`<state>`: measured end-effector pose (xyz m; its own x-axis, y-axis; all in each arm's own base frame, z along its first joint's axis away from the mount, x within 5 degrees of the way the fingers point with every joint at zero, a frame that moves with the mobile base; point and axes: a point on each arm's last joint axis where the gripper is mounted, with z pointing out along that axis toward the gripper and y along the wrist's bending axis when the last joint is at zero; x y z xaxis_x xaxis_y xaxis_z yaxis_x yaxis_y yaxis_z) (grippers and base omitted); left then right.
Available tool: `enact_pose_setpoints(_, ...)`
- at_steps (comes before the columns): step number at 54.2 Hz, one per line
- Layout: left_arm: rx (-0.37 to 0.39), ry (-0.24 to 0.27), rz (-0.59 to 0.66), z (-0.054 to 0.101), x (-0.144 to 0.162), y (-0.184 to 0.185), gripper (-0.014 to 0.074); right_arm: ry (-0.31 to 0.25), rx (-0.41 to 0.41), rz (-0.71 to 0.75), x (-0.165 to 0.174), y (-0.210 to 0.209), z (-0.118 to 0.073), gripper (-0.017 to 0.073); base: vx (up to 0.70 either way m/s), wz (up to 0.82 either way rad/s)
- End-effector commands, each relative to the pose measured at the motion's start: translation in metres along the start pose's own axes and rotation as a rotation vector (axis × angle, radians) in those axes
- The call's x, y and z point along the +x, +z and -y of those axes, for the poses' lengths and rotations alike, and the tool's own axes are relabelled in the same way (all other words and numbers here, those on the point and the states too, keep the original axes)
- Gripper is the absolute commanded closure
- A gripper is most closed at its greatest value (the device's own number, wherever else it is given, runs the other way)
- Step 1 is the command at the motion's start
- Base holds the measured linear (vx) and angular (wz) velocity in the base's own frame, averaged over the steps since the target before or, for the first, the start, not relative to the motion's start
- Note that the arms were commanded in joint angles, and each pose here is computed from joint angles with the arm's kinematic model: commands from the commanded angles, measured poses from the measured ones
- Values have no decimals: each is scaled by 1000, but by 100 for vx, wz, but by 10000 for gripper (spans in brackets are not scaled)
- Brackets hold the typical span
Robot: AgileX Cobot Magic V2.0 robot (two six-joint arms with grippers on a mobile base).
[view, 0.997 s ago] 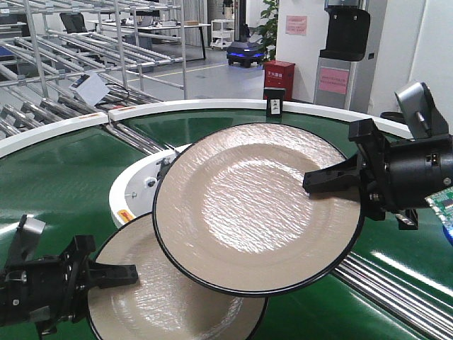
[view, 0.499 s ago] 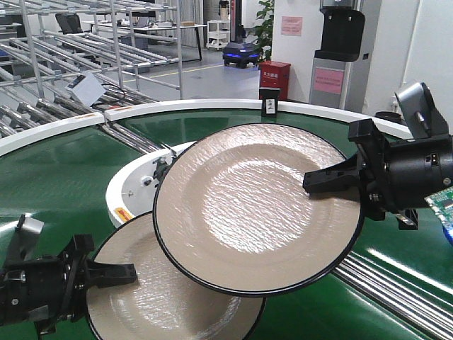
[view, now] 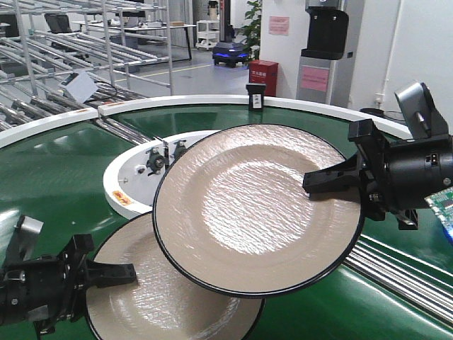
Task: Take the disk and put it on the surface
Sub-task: 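Hold both plates while the base turns away from the conveyor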
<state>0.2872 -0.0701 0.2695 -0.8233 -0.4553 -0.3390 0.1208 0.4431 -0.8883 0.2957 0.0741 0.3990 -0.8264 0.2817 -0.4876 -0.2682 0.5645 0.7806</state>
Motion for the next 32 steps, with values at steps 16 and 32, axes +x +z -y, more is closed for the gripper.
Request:
enact_pose_setpoints(16, 154, -25, 44, 31, -5, -10, 595, 3, -110, 109, -8, -16, -28, 564, -22, -27)
enact_pose_setpoints(32, 154, -25, 44, 31, -5, -10, 595, 3, -110, 109, -8, -16, -28, 564, -21, -49)
